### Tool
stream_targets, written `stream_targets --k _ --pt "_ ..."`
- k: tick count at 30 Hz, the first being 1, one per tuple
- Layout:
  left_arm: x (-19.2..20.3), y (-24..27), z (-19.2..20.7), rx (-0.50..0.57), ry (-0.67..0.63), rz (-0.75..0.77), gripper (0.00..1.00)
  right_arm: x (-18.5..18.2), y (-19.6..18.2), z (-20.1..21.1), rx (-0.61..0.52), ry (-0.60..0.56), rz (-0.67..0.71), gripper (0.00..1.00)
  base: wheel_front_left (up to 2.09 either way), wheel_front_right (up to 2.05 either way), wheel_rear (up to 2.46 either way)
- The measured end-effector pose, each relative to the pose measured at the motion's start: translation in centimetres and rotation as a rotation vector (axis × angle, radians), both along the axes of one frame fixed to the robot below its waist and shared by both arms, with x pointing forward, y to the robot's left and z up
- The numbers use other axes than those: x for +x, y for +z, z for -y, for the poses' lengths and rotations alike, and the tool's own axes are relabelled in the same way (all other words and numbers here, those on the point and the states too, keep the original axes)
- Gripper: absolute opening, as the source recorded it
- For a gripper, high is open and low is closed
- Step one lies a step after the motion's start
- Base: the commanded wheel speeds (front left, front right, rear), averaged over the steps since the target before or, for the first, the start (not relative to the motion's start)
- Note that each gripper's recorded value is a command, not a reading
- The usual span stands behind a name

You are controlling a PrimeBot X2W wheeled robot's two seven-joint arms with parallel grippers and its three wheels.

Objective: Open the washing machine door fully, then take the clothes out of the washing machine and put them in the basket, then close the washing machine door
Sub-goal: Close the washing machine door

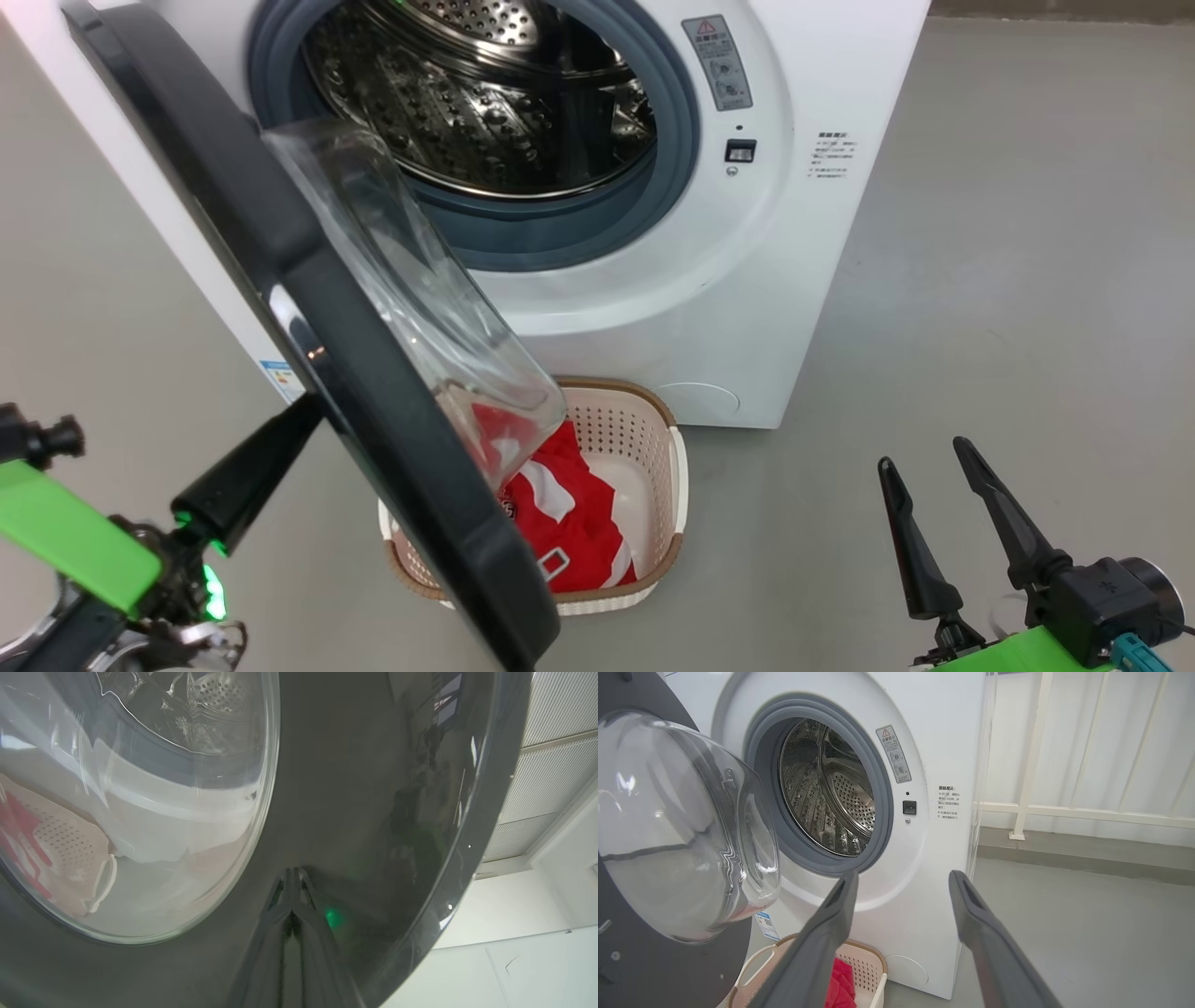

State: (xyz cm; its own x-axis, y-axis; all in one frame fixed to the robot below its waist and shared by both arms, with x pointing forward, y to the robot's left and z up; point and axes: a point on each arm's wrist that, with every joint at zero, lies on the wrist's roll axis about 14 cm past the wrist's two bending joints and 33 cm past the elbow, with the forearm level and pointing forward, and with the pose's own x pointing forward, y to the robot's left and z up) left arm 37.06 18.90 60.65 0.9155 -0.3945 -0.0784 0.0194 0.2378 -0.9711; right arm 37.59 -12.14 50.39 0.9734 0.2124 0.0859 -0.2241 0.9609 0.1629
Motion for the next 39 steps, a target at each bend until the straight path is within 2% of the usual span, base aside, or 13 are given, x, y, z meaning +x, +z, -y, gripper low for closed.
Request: stream_targets --k 27,39 --pt "5.3 0.0 6.4 -0.042 -0.031 0.092 0.0 0.2 -0.4 1.5 0.007 -0.047 -0.014 1.0 0.0 0.0 0.0" --pt "7.6 0.7 10.4 -0.098 -0.085 0.128 0.0 -0.2 -0.6 2.7 0.011 -0.088 -0.021 1.0 0.0 0.0 0.0"
